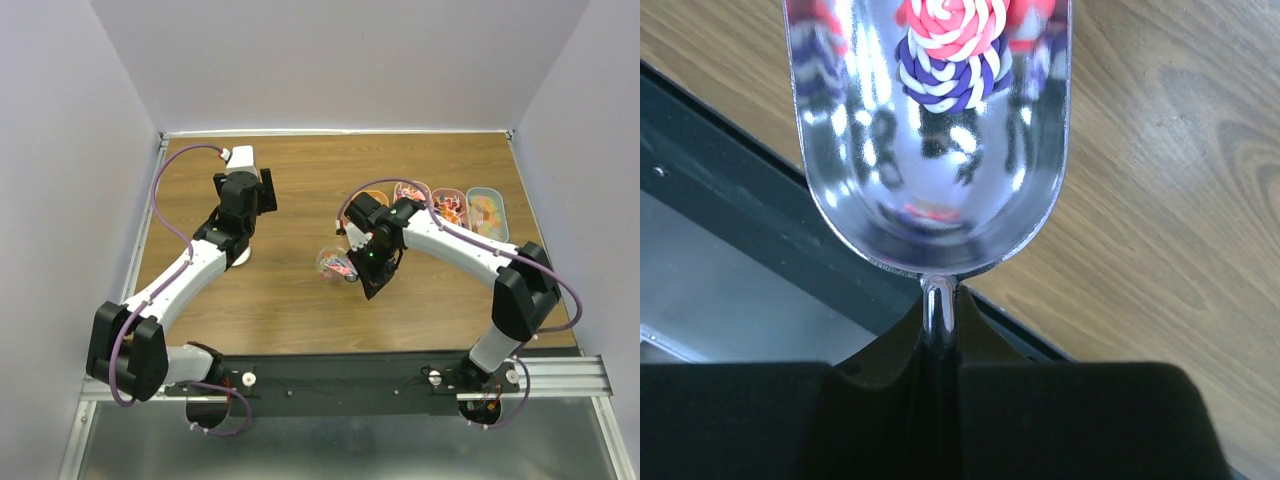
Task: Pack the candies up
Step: Place the fake candies in the packing bottle.
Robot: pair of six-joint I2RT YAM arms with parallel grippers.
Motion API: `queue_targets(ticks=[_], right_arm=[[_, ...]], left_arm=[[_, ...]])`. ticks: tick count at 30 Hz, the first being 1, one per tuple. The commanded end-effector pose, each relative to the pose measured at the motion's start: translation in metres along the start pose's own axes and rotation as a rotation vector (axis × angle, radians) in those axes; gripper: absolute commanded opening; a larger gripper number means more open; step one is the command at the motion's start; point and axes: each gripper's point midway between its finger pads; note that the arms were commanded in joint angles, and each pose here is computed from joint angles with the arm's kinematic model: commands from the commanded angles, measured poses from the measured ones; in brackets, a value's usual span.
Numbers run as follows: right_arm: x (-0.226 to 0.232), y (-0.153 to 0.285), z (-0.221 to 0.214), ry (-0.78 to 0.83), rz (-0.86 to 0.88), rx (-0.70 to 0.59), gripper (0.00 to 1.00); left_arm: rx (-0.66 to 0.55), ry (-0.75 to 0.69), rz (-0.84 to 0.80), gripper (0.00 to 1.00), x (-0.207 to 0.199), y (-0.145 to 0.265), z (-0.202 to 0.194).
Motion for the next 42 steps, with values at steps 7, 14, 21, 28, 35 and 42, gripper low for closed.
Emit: queue_targets(ticks=[7,14,21,28,35,42], right_arm=[[0.010,0.019,-0.002,-0.080,-0.053,0.129,0.01],[0.026,0.033,0.006,-0.117,-0.028,0.153,0.01],[0.025,0.023,-0.015,-0.167,-0.007,0.241,0.01],[0.026,0.020,-0.032,-0.182,0.015,0.293,0.01],[0.032,0.033,-0.015,-0.156,0.029,0.214,0.01],[0.029,0.048,0.002,-0.074,0.002,0.111,0.01]], left_arm=[[-0.030,0.002,0.038,0.80,0.007,-0.002,0.010],[-0.038,0.002,0.039,0.80,0.008,-0.001,0.013],[-0.046,-0.001,0.042,0.80,0.010,0.001,0.015],[-0.048,-0.002,0.044,0.80,0.010,0.002,0.015],[-0.052,0.000,0.042,0.80,0.011,0.003,0.016],[-0.051,0.002,0.029,0.80,0.007,0.001,0.015]])
Point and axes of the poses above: each gripper's point midway between its finger pads, its own y axis back along the fingers, its own x axis along the line the jaws close on, z = x × y, and after that the axes turned 13 degrees about -y, right-handed
